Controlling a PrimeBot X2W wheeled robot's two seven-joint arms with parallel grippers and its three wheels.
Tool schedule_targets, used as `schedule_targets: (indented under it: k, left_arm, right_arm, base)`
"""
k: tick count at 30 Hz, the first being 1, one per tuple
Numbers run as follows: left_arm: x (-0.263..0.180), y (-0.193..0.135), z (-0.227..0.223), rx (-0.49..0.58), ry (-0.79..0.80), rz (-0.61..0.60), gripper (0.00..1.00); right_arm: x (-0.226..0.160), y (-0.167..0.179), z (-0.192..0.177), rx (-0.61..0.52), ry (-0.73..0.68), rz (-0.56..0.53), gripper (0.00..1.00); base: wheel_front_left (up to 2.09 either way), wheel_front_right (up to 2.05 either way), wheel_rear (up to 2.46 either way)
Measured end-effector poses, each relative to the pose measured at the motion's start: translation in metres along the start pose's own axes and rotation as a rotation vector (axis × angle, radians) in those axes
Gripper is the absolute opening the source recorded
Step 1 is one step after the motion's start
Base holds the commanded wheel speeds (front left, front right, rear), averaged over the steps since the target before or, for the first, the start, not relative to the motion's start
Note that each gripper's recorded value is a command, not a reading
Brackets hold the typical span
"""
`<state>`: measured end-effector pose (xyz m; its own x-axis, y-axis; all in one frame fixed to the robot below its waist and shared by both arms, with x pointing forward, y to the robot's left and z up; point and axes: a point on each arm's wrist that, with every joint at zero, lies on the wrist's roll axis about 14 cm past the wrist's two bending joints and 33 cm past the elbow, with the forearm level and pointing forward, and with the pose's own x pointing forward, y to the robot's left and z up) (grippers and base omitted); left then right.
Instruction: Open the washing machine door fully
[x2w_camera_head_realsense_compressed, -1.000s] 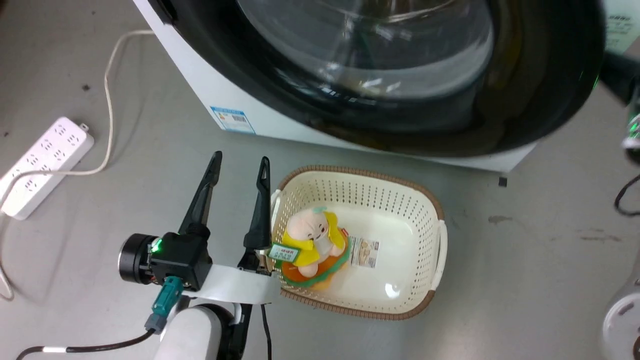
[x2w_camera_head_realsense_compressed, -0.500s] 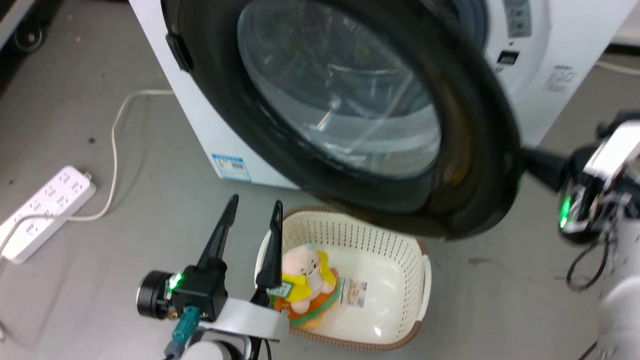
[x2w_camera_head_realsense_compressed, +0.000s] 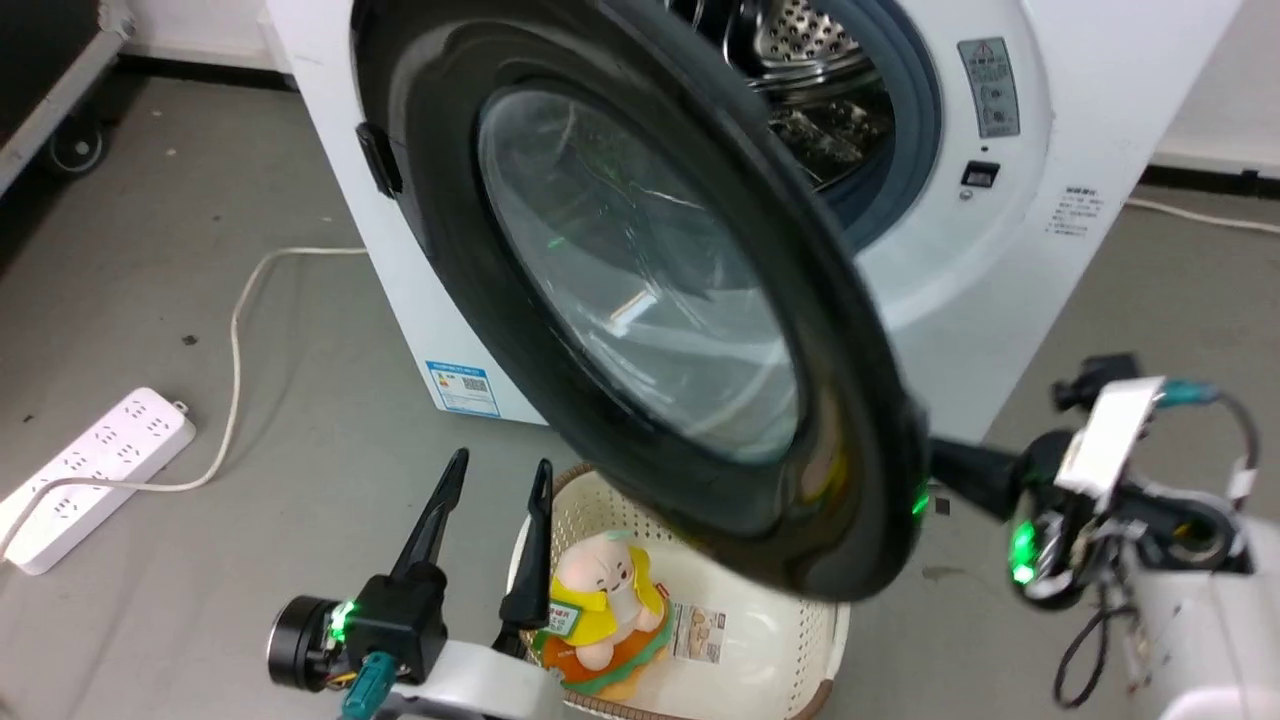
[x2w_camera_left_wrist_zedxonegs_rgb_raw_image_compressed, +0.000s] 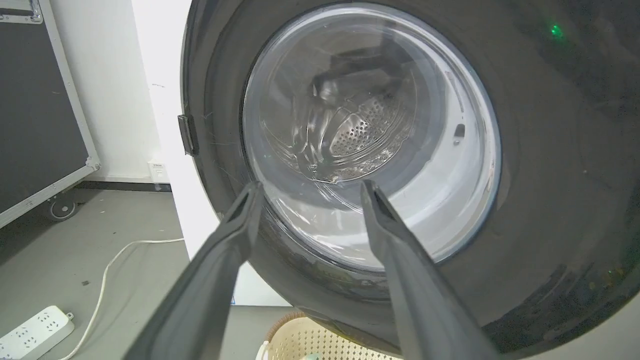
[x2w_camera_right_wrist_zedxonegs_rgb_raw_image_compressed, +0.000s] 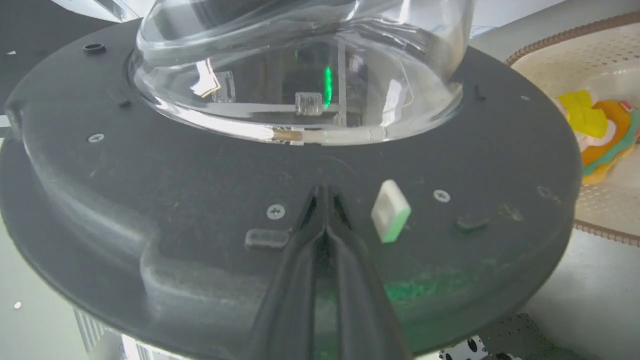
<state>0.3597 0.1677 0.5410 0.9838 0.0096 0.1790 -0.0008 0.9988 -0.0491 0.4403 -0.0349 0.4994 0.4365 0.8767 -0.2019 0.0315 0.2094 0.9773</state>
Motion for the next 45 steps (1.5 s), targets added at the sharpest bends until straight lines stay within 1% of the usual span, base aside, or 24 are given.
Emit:
schedule_targets:
  k: [8, 12, 16, 20, 21, 22, 23, 24, 26, 27, 29, 31, 33, 34, 35, 39, 41, 42, 45]
  left_arm:
    - [-0.011, 0.005, -0.004, 0.015, 0.017, 0.007, 1.00]
    - [-0.015, 0.008, -0.008, 0.014, 0.030, 0.010, 1.00]
    - [-0.015, 0.011, -0.008, 0.018, 0.033, 0.020, 1.00]
    - [-0.015, 0.014, -0.009, 0.020, 0.034, 0.029, 1.00]
    - [-0.015, 0.015, -0.008, 0.020, 0.033, 0.029, 1.00]
    - [-0.015, 0.015, -0.008, 0.019, 0.031, 0.029, 1.00]
    - [-0.015, 0.015, -0.007, 0.018, 0.028, 0.029, 1.00]
    - [-0.014, 0.015, -0.006, 0.018, 0.025, 0.029, 1.00]
    - [-0.014, 0.014, -0.004, 0.017, 0.019, 0.025, 1.00]
    - [-0.013, 0.014, -0.003, 0.015, 0.016, 0.021, 1.00]
    - [-0.012, 0.011, -0.002, 0.009, 0.011, 0.013, 1.00]
    - [-0.011, 0.008, -0.002, -0.018, 0.008, 0.002, 1.00]
    - [-0.009, 0.005, -0.001, -0.029, 0.005, -0.010, 1.00]
    - [-0.009, 0.004, 0.000, -0.030, 0.002, -0.015, 1.00]
    - [-0.008, 0.003, 0.001, -0.031, -0.001, -0.018, 1.00]
    - [-0.008, -0.001, 0.003, -0.042, -0.007, -0.035, 1.00]
    - [-0.010, -0.003, 0.000, -0.050, 0.000, -0.042, 1.00]
    - [-0.011, -0.005, 0.000, -0.056, 0.003, -0.048, 1.00]
    - [-0.010, -0.008, 0.000, -0.062, 0.002, -0.064, 1.00]
  right_arm:
    - [0.017, -0.001, -0.072, -0.009, 0.169, 0.048, 0.00]
    - [0.022, 0.000, -0.098, 0.000, 0.214, 0.074, 0.00]
    - [0.026, 0.002, -0.113, -0.010, 0.226, 0.086, 0.00]
    - [0.026, 0.004, -0.109, -0.026, 0.178, 0.087, 0.00]
    - [0.024, 0.005, -0.102, -0.042, 0.137, 0.082, 0.79]
    - [0.022, 0.006, -0.092, -0.060, 0.082, 0.077, 1.00]
    - [0.018, 0.008, -0.080, -0.086, 0.020, 0.070, 1.00]
    - [0.013, 0.011, -0.068, -0.128, -0.039, 0.058, 1.00]
    - [-0.002, 0.018, -0.042, -0.246, -0.167, 0.022, 1.00]
    - [-0.011, 0.023, -0.027, -0.319, -0.243, -0.002, 1.00]
    - [-0.031, 0.035, -0.002, -0.505, -0.384, -0.063, 1.00]
    - [-0.053, 0.046, 0.020, -0.662, -0.531, -0.112, 1.00]
    - [-0.073, 0.052, 0.031, -0.850, -0.635, -0.180, 1.00]
    - [-0.083, 0.056, 0.034, -0.932, -0.682, -0.201, 1.00]
    - [-0.092, 0.059, 0.036, -0.990, -0.731, -0.213, 1.00]
    - [-0.120, 0.060, 0.030, -1.208, -0.858, -0.264, 1.00]
    - [-0.134, 0.058, 0.026, -1.282, -0.912, -0.288, 1.00]
    - [-0.138, 0.054, 0.022, -1.308, -0.925, -0.303, 1.00]
    - [-0.149, 0.039, 0.011, -1.312, -0.971, -0.342, 1.00]
  base:
    - [0.00, 0.00, 0.00]
    - [0.00, 0.00, 0.00]
    - [0.00, 0.00, 0.00]
    - [0.00, 0.00, 0.00]
    - [0.00, 0.00, 0.00]
    - [0.00, 0.00, 0.00]
    - [0.00, 0.00, 0.00]
    - [0.00, 0.00, 0.00]
    - [0.00, 0.00, 0.00]
    - [0.00, 0.00, 0.00]
    - [0.00, 0.00, 0.00]
    - [0.00, 0.00, 0.00]
    - [0.00, 0.00, 0.00]
    - [0.00, 0.00, 0.00]
    - [0.00, 0.00, 0.00]
    - [0.00, 0.00, 0.00]
    - [0.00, 0.00, 0.00]
    - [0.00, 0.00, 0.00]
    - [0.00, 0.00, 0.00]
